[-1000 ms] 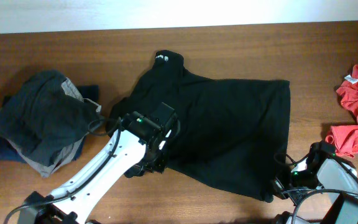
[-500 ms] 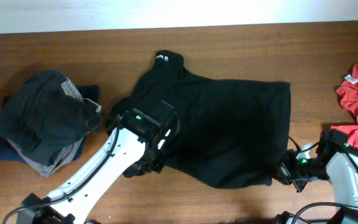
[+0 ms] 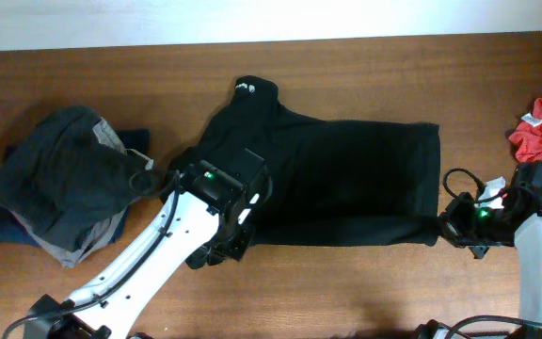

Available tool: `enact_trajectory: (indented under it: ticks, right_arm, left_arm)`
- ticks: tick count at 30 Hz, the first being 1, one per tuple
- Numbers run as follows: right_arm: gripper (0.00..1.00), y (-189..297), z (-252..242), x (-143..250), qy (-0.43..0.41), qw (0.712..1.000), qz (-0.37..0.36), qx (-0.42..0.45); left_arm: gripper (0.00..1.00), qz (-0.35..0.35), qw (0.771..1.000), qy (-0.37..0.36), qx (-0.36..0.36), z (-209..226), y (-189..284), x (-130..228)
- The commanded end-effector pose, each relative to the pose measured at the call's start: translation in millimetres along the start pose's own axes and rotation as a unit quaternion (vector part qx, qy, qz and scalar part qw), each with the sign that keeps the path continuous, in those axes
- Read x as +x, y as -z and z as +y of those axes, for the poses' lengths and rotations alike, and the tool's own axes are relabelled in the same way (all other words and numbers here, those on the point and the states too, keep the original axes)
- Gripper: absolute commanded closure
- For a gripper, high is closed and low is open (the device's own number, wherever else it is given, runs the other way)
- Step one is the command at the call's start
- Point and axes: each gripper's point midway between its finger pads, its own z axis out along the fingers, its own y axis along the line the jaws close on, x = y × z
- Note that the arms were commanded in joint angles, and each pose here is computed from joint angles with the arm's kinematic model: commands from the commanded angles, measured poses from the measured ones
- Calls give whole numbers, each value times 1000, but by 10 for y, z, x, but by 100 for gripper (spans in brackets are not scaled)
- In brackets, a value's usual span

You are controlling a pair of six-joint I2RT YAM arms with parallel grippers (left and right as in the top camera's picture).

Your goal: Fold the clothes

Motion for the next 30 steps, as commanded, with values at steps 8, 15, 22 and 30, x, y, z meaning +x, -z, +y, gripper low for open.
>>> enact_trajectory:
  ticks: [8, 15, 22, 30]
  right_arm:
    - [96, 117, 123, -482, 17, 995, -103, -5]
    - [95, 47, 134, -625, 22, 993, -112, -9]
    - [95, -109, 94, -736, 19, 995, -103, -7]
    - [92, -140, 80, -743, 20, 995, -99, -5]
  left_arm:
    - [99, -92, 995, -22, -20, 64, 105, -417]
    - [96, -174, 983, -47, -39, 86, 207, -816]
    - [60, -174, 978, -97, -63, 103, 65, -1005]
    - [36, -118, 992, -49, -11, 22, -89, -797]
